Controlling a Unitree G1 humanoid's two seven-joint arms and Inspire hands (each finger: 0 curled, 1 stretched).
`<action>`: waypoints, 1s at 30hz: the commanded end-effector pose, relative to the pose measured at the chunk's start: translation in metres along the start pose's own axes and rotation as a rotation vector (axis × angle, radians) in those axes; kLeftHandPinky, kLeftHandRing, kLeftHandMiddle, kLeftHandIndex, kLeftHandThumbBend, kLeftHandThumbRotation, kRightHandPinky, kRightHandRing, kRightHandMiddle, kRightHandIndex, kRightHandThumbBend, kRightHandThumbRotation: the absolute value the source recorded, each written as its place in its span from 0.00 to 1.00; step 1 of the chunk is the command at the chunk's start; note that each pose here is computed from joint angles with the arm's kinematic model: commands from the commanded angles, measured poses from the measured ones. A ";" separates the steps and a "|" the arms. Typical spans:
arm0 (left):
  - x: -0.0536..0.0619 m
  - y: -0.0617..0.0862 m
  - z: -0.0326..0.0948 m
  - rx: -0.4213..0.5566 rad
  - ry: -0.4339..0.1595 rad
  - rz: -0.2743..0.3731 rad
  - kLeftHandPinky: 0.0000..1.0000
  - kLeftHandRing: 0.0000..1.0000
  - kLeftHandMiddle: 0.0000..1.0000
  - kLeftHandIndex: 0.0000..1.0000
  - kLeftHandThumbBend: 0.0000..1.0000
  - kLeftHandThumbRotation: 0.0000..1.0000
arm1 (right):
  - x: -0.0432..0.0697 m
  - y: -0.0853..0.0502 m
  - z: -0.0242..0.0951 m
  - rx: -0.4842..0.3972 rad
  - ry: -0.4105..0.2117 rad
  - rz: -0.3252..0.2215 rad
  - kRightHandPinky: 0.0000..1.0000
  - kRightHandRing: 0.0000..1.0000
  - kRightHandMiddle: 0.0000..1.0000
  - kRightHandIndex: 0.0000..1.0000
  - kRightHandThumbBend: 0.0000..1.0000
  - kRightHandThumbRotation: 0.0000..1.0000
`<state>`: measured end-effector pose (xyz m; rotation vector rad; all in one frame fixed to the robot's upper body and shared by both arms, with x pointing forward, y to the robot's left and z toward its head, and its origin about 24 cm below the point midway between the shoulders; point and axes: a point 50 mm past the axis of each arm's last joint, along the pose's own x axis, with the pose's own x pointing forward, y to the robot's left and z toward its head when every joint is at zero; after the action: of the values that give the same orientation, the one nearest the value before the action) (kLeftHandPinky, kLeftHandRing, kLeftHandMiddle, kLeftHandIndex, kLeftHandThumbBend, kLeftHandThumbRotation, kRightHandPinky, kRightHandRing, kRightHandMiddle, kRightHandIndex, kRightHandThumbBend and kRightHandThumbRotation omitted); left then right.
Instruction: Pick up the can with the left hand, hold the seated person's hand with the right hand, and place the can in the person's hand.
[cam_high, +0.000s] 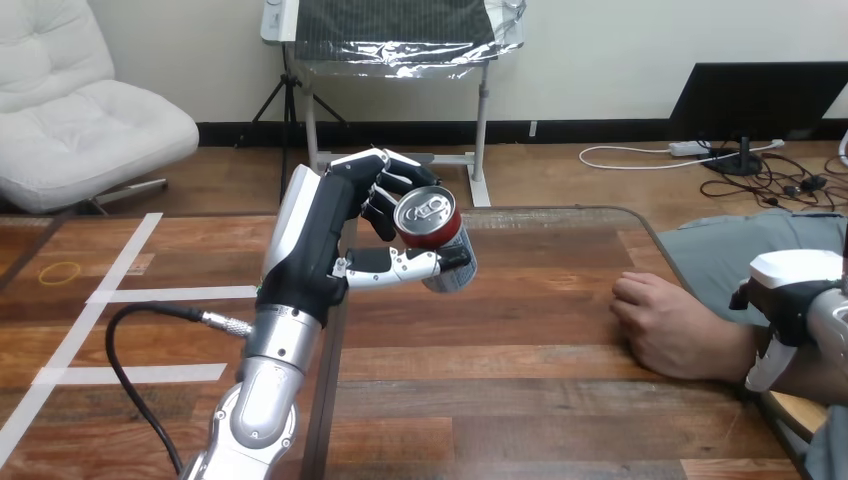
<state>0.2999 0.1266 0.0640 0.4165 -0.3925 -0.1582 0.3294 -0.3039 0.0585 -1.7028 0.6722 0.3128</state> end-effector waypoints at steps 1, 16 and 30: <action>0.014 0.014 0.020 -0.007 -0.106 0.054 0.36 0.40 0.46 0.52 0.62 0.00 | 0.004 0.008 0.000 -0.005 0.019 0.070 0.74 0.85 0.89 0.88 0.68 0.21; 0.015 0.015 0.020 -0.001 -0.108 0.055 0.36 0.41 0.46 0.52 0.62 0.00 | 0.005 0.015 0.000 0.039 0.028 0.125 0.57 0.71 0.81 0.86 0.68 0.21; 0.015 0.015 0.020 0.003 -0.103 0.049 0.36 0.41 0.46 0.52 0.62 0.00 | 0.006 0.021 0.003 0.055 0.041 0.208 0.54 0.71 0.82 0.87 0.67 0.22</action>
<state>0.3003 0.1286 0.0644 0.4107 -0.3903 -0.1532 0.3308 -0.3066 0.0571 -1.6530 0.7704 0.3549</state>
